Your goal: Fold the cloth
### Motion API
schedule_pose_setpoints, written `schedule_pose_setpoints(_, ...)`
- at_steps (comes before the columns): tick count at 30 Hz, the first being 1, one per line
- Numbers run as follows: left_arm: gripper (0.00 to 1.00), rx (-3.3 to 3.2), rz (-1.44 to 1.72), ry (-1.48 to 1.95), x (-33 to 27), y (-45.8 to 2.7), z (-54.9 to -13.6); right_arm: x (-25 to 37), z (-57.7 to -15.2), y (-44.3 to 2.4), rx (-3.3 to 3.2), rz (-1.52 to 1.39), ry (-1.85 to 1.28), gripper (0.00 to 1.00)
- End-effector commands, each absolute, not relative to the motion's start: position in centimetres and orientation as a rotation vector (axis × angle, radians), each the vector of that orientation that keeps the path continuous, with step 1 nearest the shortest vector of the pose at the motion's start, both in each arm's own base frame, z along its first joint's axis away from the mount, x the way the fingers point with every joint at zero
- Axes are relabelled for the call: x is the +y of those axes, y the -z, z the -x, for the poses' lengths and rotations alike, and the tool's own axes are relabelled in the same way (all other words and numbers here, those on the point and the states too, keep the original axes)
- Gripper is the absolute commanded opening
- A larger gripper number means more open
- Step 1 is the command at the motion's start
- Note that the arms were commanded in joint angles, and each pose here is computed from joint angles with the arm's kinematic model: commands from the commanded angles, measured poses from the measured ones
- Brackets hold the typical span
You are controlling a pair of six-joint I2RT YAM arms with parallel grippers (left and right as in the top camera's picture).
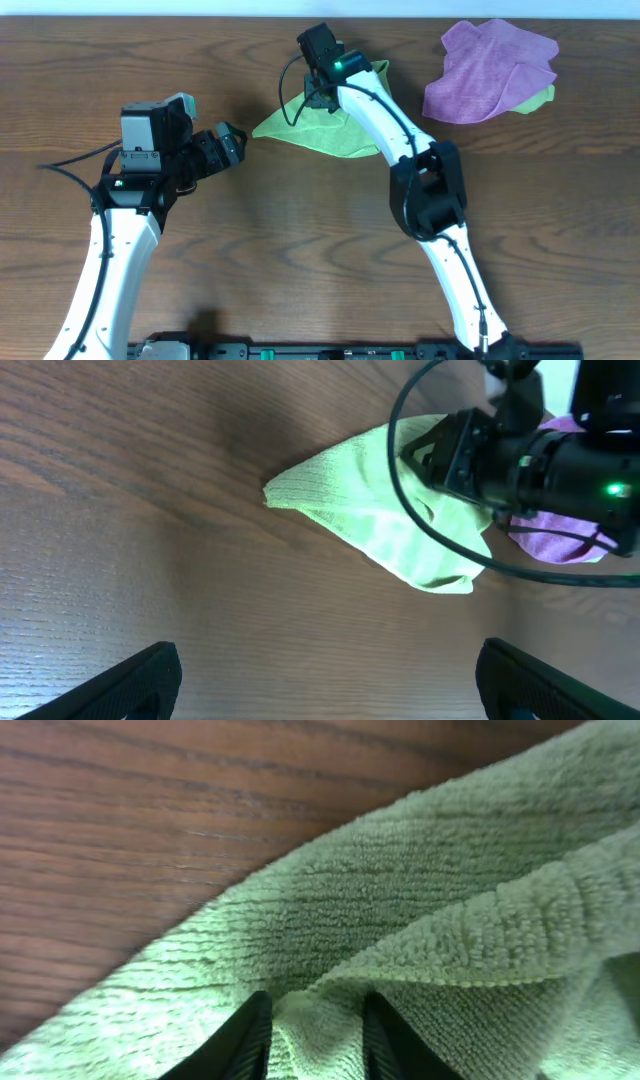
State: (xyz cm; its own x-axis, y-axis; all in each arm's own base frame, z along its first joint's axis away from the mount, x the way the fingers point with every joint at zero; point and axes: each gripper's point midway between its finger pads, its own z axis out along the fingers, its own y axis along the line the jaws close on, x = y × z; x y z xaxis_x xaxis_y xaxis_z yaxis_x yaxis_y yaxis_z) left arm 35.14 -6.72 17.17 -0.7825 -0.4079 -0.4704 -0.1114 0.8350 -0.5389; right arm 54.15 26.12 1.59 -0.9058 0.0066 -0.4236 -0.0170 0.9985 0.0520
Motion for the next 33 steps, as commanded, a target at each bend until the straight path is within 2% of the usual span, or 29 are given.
schedule_pose_setpoints(1, 0.95, 2.410, 0.372, 0.680, -7.0, -17.7, -35.4, 25.7, -53.9, 0.4, 2.731, 0.018, -0.042, 0.27)
schedule_pose_setpoints(4, 0.95, 2.410, 0.372, 0.680, -7.0, -17.7, -35.4, 25.6, -53.8, 0.7, 2.741, 0.019, -0.035, 0.20)
schedule_pose_setpoints(7, 0.96, 2.411, 0.373, 0.680, -7.0, -17.7, -35.4, 25.7, -53.8, 0.7, 2.738, 0.020, -0.034, 0.01)
schedule_pose_setpoints(13, 0.95, 2.411, 0.373, 0.680, -7.0, -17.7, -35.4, 25.6, -54.4, -1.5, 2.693, 0.013, -0.029, 0.01)
schedule_pose_setpoints(20, 0.96, 2.411, 0.373, 0.680, -7.0, -17.7, -35.4, 26.9, -55.0, -6.6, 2.603, 0.048, -0.093, 0.01)
schedule_pose_setpoints(33, 0.96, 2.410, 0.372, 0.680, -7.0, -17.7, -35.4, 33.3, -53.7, -8.8, 2.510, 0.185, -0.218, 0.01)
